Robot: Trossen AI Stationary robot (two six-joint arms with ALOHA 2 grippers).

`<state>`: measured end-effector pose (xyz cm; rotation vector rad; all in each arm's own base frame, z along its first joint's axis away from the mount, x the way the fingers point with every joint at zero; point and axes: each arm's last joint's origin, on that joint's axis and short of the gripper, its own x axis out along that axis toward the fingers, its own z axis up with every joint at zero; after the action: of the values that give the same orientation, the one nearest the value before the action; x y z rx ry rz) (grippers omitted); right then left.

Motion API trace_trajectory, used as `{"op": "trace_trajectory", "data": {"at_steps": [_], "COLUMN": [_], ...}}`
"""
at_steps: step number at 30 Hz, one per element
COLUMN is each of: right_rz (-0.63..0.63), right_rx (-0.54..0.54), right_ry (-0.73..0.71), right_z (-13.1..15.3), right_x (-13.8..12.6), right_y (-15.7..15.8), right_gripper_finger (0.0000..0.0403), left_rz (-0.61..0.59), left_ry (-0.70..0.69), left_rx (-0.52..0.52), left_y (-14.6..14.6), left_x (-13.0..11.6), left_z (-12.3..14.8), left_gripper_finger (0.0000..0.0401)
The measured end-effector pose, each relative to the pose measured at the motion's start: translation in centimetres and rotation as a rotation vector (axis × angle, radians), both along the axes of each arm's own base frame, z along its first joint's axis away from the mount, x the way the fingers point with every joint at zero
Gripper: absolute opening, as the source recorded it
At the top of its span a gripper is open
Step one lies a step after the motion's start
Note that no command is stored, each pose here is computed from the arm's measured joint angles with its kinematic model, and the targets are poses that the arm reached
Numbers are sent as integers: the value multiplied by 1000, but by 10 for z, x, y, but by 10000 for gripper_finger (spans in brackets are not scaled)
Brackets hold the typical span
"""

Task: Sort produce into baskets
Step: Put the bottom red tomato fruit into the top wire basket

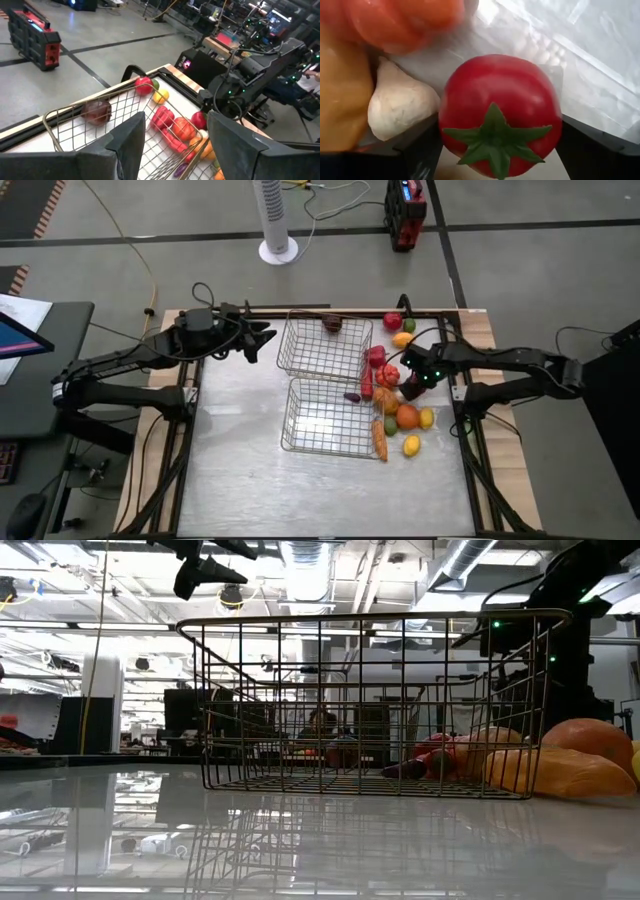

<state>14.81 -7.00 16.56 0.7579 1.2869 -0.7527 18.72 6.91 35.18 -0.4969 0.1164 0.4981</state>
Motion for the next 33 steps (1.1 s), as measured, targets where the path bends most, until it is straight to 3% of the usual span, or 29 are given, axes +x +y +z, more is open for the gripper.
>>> {"op": "trace_trajectory", "data": {"at_steps": [6,10,14,22,26,33], "right_rz": [7,33,28,26,50,140], "right_rx": [22,5,-89,-301,-359,-266], "right_ry": [6,-17,-86,-603,-755,-702], "right_z": [11,39,78,138,138,112], "right_x": [2,11,22,68,99,133], "right_y": [0,-4,-12,-27,-33,-41], "right_gripper_finger": [334,339,340,347,348,382], "left_rz": [0,20,38,34,36,-38], "left_ry": [0,-11,-25,-28,-31,-51], "left_rx": [0,-22,-50,-55,-63,-116], "left_y": [0,3,8,9,9,7], "left_x": [0,-1,-3,-4,-3,-2], "left_z": [0,0,0,0,0,0], "left_gripper_finger": [201,201,201,201,201,201]}}
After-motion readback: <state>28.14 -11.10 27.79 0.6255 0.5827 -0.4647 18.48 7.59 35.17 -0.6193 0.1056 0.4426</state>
